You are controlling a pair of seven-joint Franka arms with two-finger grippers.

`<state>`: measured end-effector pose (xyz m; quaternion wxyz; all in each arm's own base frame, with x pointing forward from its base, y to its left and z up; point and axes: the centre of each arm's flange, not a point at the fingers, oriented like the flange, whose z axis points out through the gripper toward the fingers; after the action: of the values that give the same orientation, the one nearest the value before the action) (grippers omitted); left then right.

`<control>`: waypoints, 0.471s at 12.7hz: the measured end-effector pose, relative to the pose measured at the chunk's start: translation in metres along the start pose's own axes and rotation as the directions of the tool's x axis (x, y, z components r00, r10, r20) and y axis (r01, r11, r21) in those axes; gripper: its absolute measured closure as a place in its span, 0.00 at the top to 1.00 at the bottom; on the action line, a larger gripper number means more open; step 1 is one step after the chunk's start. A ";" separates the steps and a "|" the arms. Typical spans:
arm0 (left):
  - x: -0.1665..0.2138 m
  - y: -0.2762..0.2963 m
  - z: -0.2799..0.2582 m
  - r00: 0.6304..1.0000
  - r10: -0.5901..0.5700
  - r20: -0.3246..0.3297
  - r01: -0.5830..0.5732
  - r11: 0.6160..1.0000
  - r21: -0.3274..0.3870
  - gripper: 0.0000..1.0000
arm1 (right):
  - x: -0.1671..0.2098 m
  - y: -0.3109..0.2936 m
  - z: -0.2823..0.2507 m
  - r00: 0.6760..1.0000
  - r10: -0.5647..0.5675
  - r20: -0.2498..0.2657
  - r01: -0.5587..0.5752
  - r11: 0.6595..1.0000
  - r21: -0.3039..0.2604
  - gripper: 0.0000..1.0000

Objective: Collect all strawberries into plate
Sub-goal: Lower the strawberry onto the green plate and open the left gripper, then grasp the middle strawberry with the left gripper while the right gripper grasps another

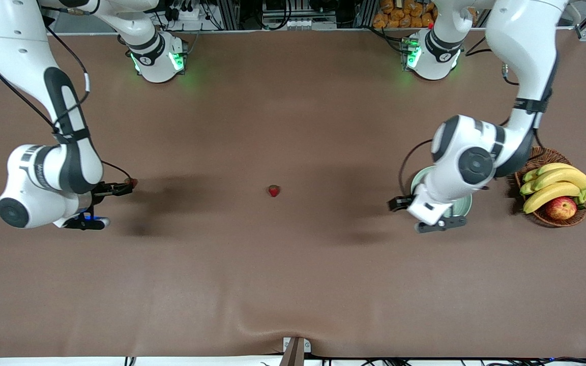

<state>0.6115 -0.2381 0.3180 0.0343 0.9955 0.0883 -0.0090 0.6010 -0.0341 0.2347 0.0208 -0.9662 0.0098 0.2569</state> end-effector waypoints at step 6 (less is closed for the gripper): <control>-0.065 0.184 0.050 1.000 -0.028 0.011 0.029 0.998 -0.054 1.00 | 0.017 0.007 0.069 0.993 -0.056 0.103 0.058 0.998 -0.011 0.96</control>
<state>0.5797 -0.4339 0.2820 0.0616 0.9928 0.1024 -0.0121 0.5812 -0.0386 0.1657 0.0216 -0.9516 -0.0206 0.3058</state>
